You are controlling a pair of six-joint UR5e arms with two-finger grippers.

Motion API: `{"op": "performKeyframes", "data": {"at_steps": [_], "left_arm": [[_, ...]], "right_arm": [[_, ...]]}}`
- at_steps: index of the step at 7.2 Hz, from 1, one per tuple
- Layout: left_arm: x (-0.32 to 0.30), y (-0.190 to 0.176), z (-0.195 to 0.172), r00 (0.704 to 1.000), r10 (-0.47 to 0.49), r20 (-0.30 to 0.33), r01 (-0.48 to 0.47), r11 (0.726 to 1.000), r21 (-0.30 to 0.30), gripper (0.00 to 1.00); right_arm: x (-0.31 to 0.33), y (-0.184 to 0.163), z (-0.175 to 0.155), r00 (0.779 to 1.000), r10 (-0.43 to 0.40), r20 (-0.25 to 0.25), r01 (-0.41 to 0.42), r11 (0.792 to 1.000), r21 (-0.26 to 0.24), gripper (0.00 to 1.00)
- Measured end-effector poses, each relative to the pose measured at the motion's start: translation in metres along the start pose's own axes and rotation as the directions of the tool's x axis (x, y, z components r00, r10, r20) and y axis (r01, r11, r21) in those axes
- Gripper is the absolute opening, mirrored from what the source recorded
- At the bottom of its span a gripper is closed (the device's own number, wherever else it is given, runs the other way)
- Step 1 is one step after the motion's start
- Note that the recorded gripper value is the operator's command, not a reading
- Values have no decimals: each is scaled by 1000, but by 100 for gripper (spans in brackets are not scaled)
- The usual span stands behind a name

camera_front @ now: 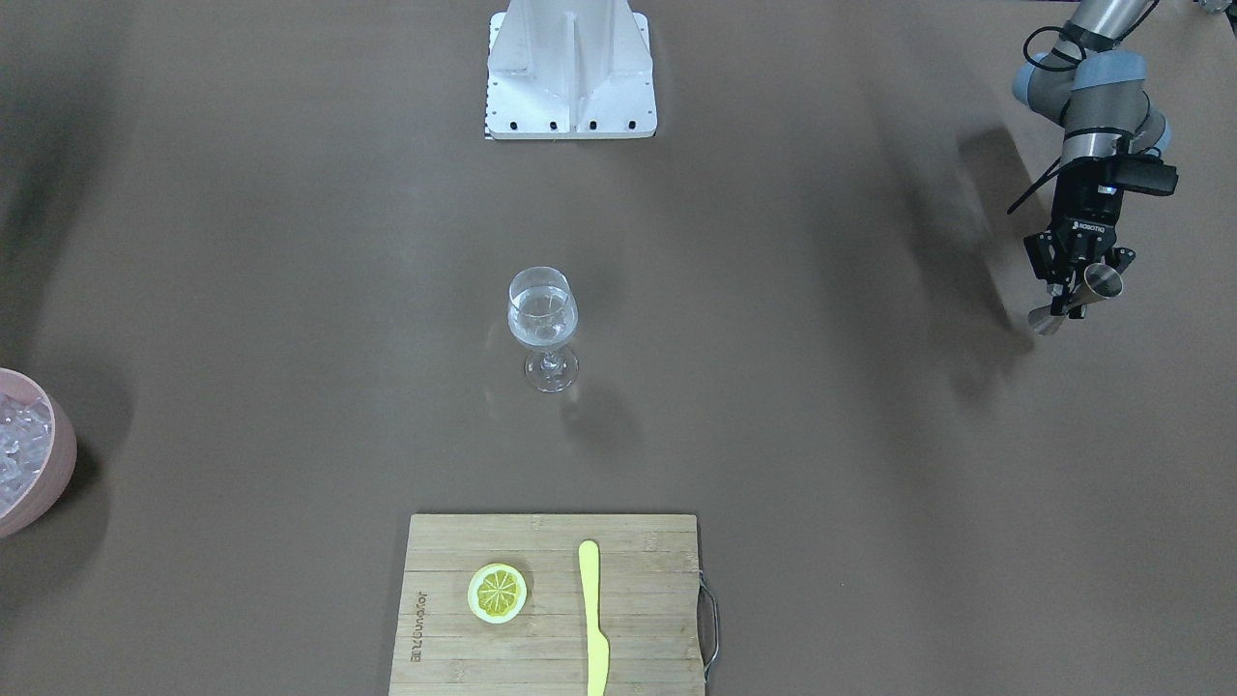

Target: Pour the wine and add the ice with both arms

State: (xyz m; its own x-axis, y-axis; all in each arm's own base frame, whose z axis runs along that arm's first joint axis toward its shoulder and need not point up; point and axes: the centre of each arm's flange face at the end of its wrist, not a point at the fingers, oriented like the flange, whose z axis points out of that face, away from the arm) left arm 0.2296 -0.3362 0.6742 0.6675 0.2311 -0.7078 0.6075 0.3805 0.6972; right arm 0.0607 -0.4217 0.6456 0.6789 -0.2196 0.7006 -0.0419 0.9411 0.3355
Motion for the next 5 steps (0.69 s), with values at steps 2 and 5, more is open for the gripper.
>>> {"op": "performKeyframes", "data": {"at_steps": [2,5], "left_arm": [[35,-19,5,997,-2,-75,3,1000,13,0],[107,-54,20,975,113,-189,-98,992,84,0]], "right_arm": [[2,3,1,1000,5,-1,-5,1000,-4,100],[4,9,3,1000,14,0,-14,1000,-11,100]]}}
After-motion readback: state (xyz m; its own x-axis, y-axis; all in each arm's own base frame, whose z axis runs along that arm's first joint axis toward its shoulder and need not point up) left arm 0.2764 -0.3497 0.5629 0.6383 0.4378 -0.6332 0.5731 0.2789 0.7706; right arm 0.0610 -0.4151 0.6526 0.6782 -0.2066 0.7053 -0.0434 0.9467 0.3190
